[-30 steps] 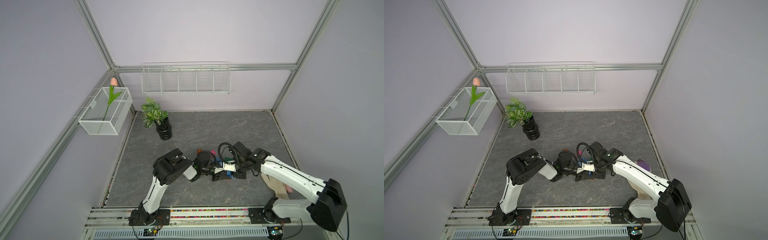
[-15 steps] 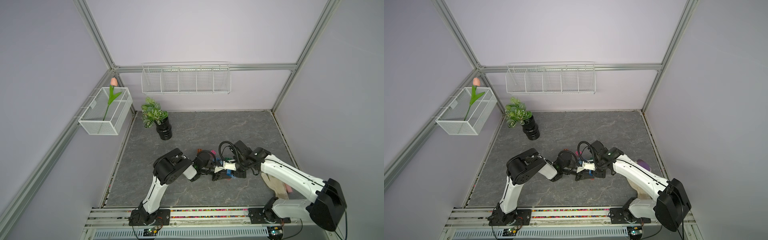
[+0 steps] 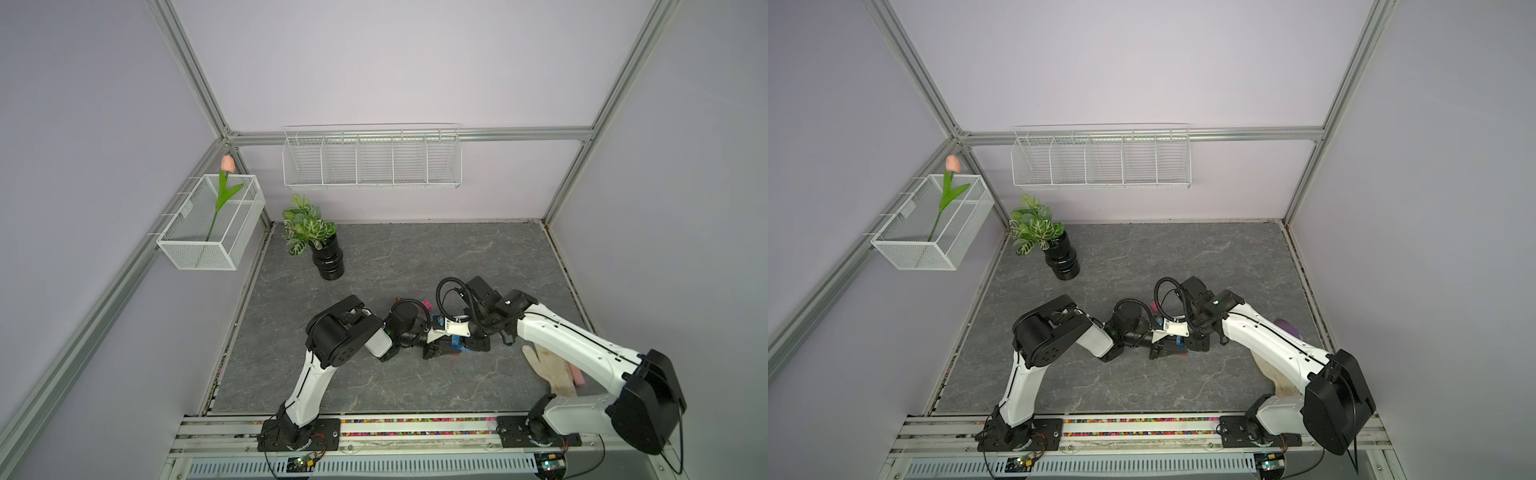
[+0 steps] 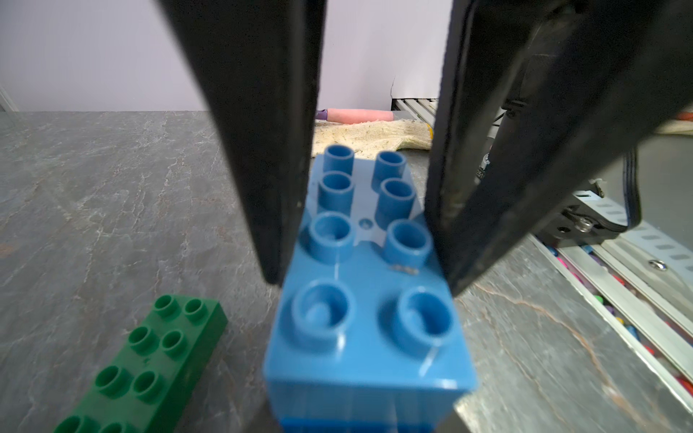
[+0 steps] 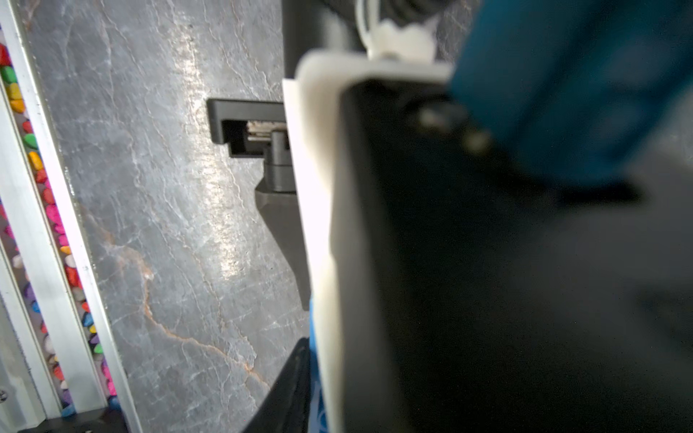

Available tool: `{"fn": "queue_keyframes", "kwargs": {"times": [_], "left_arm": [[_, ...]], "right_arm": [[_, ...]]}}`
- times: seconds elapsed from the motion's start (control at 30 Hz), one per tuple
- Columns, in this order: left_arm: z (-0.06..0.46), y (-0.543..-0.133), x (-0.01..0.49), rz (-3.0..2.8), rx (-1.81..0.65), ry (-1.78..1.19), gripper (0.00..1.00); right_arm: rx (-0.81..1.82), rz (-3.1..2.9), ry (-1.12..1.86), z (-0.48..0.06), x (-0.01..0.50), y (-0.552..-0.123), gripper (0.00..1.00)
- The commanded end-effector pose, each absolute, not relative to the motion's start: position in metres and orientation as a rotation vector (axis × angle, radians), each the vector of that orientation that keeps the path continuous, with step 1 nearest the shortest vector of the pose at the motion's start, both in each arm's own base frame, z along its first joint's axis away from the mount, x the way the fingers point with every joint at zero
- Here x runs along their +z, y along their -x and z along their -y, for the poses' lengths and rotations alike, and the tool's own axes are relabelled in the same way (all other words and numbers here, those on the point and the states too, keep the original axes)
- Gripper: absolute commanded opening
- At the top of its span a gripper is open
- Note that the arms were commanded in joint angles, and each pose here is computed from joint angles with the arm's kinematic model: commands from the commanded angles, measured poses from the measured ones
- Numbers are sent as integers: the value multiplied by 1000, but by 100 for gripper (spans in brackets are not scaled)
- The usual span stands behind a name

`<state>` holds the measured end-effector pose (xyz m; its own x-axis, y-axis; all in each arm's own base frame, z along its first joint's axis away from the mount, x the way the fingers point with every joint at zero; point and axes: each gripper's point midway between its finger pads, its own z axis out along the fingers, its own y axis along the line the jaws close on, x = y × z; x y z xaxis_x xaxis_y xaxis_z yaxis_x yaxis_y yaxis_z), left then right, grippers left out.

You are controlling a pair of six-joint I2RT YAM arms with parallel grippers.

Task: Assemble the letter p with lego
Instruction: Assemble the lego brick with the lego brick.

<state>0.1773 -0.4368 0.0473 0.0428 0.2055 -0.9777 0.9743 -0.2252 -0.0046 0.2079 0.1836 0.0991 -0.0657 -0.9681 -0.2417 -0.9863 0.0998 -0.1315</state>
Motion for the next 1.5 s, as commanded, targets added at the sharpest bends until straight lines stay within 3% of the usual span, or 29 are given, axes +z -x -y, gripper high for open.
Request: {"fn": "queue_keyframes", "kwargs": {"times": [0.0, 1.03, 1.1, 1.23, 1.47], "left_arm": [[394, -152, -56, -1642, -1208, -1664, 0], [393, -152, -60, -1659, -1208, -1674, 0], [393, -152, -59, -1658, -1207, -1675, 0], [393, -152, -59, -1655, -1204, -1677, 0], [392, -153, -58, -1651, -1188, -1683, 0]], "right_arm": [[-55, -2489, 2068, -122, 28, -175, 21], [129, -2659, 2196, -114, -4, -148, 22], [125, -2652, 2182, -115, -3, -150, 27], [128, -2602, 2108, -125, 8, -162, 50], [166, -2362, 1912, -151, 54, -191, 66]]}}
